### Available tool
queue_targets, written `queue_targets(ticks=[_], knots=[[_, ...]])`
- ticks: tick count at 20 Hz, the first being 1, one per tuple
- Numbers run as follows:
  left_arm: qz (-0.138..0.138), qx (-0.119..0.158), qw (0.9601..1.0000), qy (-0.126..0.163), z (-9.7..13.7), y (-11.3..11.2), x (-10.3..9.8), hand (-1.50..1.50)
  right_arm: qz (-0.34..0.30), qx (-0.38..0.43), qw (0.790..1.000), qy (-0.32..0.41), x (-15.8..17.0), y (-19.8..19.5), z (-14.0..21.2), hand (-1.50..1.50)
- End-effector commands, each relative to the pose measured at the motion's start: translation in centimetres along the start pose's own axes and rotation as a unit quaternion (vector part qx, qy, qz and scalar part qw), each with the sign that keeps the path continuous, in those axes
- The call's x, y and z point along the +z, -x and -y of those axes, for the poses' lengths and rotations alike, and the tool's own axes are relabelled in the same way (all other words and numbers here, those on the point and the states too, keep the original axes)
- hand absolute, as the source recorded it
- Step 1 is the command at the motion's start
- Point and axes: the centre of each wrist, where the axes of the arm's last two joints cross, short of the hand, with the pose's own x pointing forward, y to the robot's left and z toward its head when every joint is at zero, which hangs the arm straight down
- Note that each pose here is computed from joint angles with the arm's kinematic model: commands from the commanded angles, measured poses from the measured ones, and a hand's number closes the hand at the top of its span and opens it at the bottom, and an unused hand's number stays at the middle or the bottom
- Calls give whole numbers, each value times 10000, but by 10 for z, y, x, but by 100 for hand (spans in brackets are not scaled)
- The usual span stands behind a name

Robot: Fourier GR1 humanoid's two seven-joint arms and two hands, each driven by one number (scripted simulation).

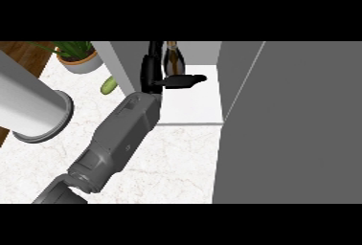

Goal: Pick up the wine, place it into the cabinet and close the cabinet

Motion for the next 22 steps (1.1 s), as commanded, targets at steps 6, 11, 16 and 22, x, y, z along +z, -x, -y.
queue_targets(ticks=[6,11,16,22], knots=[[56,346,9992,202,2,-6,24,-150,350,-124,9993,-51,26,-40,-9,-150],[114,656,9968,450,8,-18,52,-150,267,-65,9996,-16,32,-43,-8,-150],[-3,869,9956,341,-21,-7,97,-150,408,-84,9991,-37,31,-43,-9,-150],[100,1017,9932,558,-27,-35,139,-150,422,30,9990,-105,26,-44,-4,-150]])
